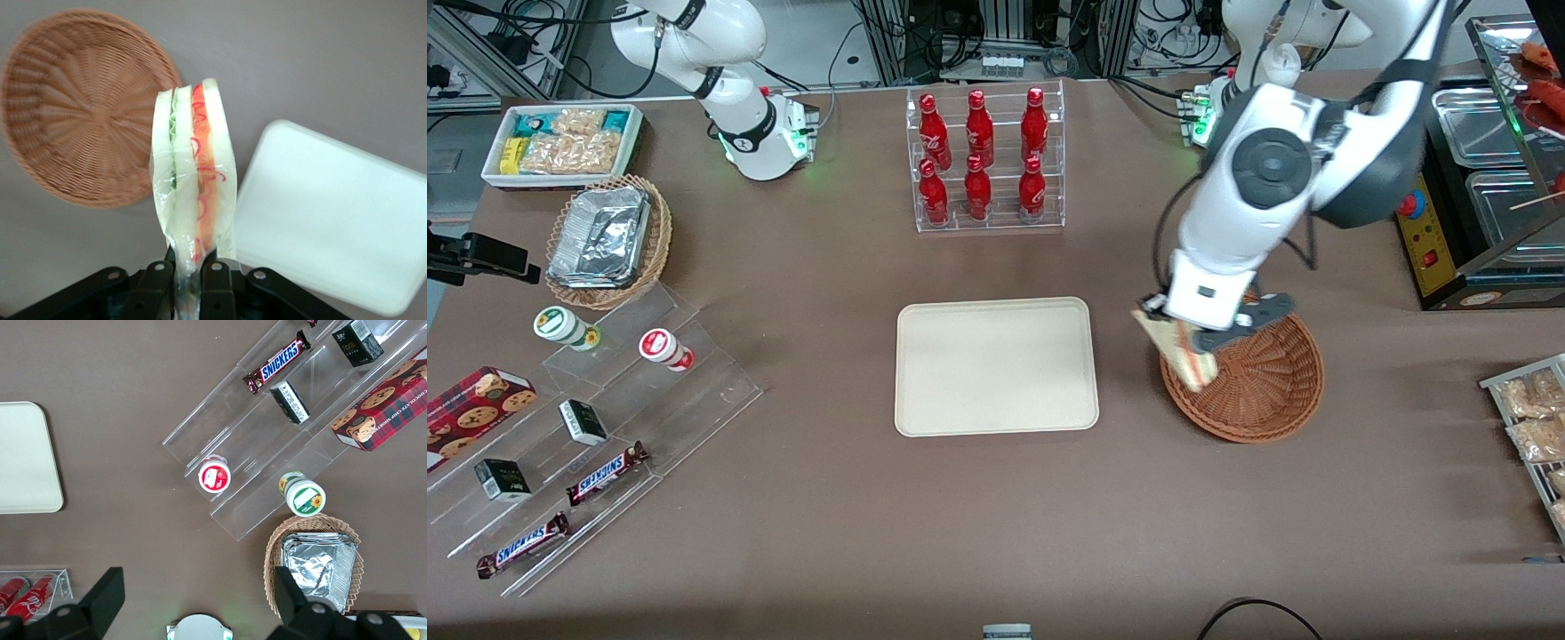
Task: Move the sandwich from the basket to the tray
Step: 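Lift the sandwich and carry it toward the cream tray, then lower the sandwich onto the tray and open the left gripper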
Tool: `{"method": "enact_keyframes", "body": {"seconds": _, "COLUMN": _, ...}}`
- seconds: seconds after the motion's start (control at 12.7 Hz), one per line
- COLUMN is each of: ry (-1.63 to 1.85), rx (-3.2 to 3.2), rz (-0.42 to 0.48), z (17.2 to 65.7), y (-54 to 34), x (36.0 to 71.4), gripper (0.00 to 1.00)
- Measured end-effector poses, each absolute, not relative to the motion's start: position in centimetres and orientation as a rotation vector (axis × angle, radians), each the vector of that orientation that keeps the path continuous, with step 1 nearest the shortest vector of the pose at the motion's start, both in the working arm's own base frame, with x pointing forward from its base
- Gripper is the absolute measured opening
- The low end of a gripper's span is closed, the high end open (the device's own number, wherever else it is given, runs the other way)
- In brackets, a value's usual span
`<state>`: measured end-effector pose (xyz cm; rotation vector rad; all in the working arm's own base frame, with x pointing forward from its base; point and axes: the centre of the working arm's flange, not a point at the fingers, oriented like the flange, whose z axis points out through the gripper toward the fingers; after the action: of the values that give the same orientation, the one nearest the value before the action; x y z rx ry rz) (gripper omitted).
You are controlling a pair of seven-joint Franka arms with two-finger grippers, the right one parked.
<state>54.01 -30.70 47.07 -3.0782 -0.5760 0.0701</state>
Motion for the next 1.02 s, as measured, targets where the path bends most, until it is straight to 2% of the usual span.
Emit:
{"method": "enact_keyframes", "body": {"seconds": 0.39, "ry": -0.315, "rx": -3.2, "rz": 0.021, "z": 42.4, "y": -41.2, "x": 51.5, "gripper": 0.14}}
{"method": "enact_keyframes", "body": {"seconds": 0.71, "ry": -0.13, "rx": -3.21, "rz": -0.032, "z": 36.7, "y": -45.7, "x": 50.3, "gripper": 0.14}}
{"method": "enact_keyframes", "body": {"seconds": 1.02, "ry": -0.016, "rx": -3.203, "rz": -0.008, "z": 30.8, "y": -49.5, "x": 48.5, "gripper": 0.14}}
